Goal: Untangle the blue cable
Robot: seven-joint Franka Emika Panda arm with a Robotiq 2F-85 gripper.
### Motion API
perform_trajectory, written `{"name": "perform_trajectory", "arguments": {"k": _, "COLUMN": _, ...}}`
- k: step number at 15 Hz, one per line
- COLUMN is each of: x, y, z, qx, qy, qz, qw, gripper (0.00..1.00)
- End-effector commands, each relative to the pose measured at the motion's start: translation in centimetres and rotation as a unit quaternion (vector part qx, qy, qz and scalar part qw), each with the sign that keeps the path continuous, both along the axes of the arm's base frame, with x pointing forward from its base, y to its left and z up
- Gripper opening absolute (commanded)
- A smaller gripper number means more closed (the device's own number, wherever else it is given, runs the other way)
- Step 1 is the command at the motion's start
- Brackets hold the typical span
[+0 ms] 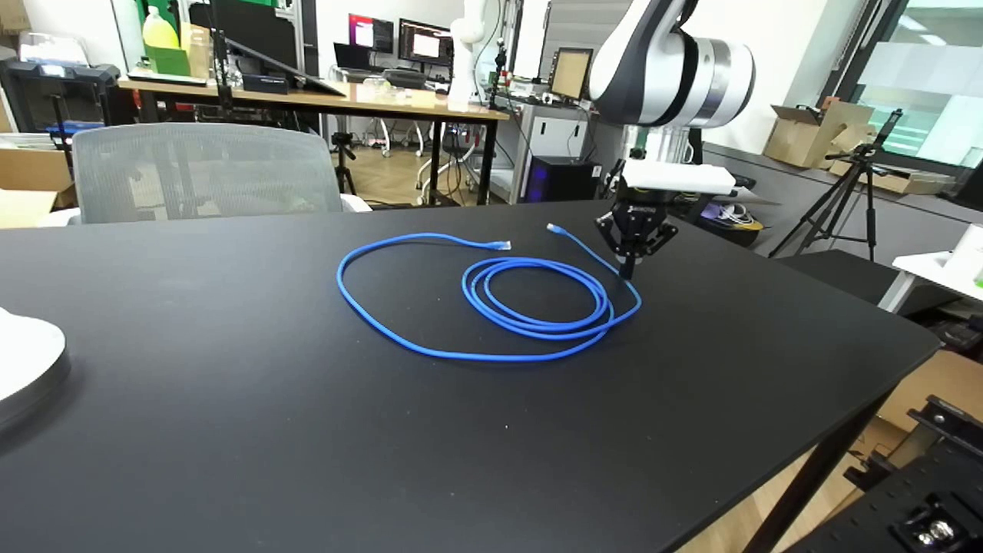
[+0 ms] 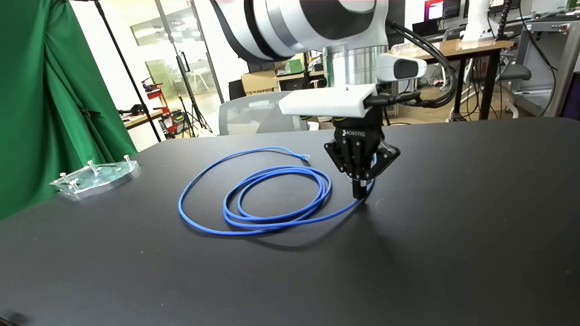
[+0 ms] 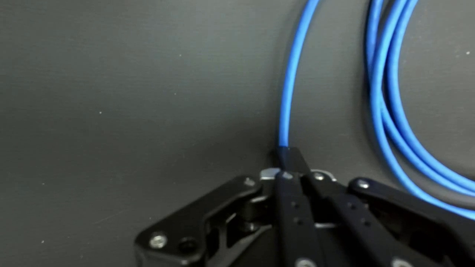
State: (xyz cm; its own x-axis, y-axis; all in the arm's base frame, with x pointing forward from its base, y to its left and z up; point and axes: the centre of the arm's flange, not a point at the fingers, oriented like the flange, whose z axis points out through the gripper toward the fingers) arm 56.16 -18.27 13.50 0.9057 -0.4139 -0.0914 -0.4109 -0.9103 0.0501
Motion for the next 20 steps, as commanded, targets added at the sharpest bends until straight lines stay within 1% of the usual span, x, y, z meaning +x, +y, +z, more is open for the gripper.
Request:
{"name": "perform_trajectory", "arguments": {"k": 1, "x": 0.5, "y": 0.0, "z": 1.2, "qx": -0.003, "qy": -0.012, "qz": -0.017, "qw": 0.9998, "gripper": 0.00}}
{"name": "perform_trajectory", "arguments": {"k": 3, "x": 0.5, "y": -0.1, "z": 1.4, "qx": -0.002, "qy": -0.015, "qz": -0.018, "qw": 0.9997, "gripper": 0.00}}
{"name": "perform_trajectory", "arguments": {"k": 4, "x": 0.5, "y": -0.1, "z": 1.3, "qx": 0.002, "qy": -0.014, "qz": -0.020, "qw": 0.9997, "gripper": 0.26}}
{"name": "perform_trajectory", "arguments": {"k": 5, "x": 0.5, "y": -0.1, "z": 1.3, "qx": 0.002, "qy": -0.015, "qz": -0.022, "qw": 0.9996, "gripper": 0.26}}
{"name": "perform_trajectory", "arguments": {"k": 6, "x": 0.5, "y": -0.2, "z": 1.2, "qx": 0.002, "qy": -0.014, "qz": -0.023, "qw": 0.9996, "gripper": 0.31}}
{"name": "perform_trajectory", "arguments": {"k": 12, "x": 0.3, "y": -0.3, "z": 0.9, "qx": 0.004, "qy": -0.012, "qz": -0.026, "qw": 0.9996, "gripper": 0.73}}
{"name": "perform_trajectory", "arguments": {"k": 14, "x": 0.3, "y": -0.4, "z": 0.7, "qx": 0.004, "qy": -0.011, "qz": -0.028, "qw": 0.9995, "gripper": 0.85}}
{"name": "perform_trajectory", "arguments": {"k": 15, "x": 0.3, "y": -0.5, "z": 0.5, "qx": 0.003, "qy": -0.010, "qz": -0.029, "qw": 0.9995, "gripper": 0.93}}
{"name": "perform_trajectory", "arguments": {"k": 16, "x": 0.2, "y": -0.5, "z": 0.4, "qx": 0.003, "qy": -0.009, "qz": -0.030, "qw": 0.9995, "gripper": 0.98}}
{"name": "perform_trajectory", "arguments": {"k": 17, "x": 0.2, "y": -0.6, "z": 0.3, "qx": 0.003, "qy": -0.008, "qz": -0.031, "qw": 0.9995, "gripper": 1.00}}
{"name": "perform_trajectory", "arguments": {"k": 18, "x": 0.2, "y": -0.6, "z": 0.1, "qx": 0.003, "qy": -0.008, "qz": -0.034, "qw": 0.9994, "gripper": 0.63}}
{"name": "perform_trajectory", "arguments": {"k": 19, "x": 0.1, "y": -0.7, "z": 0.0, "qx": 0.002, "qy": -0.007, "qz": -0.034, "qw": 0.9994, "gripper": 0.67}}
{"name": "perform_trajectory", "arguments": {"k": 20, "x": 0.1, "y": -0.7, "z": -0.1, "qx": 0.004, "qy": -0.007, "qz": -0.035, "qw": 0.9993, "gripper": 0.66}}
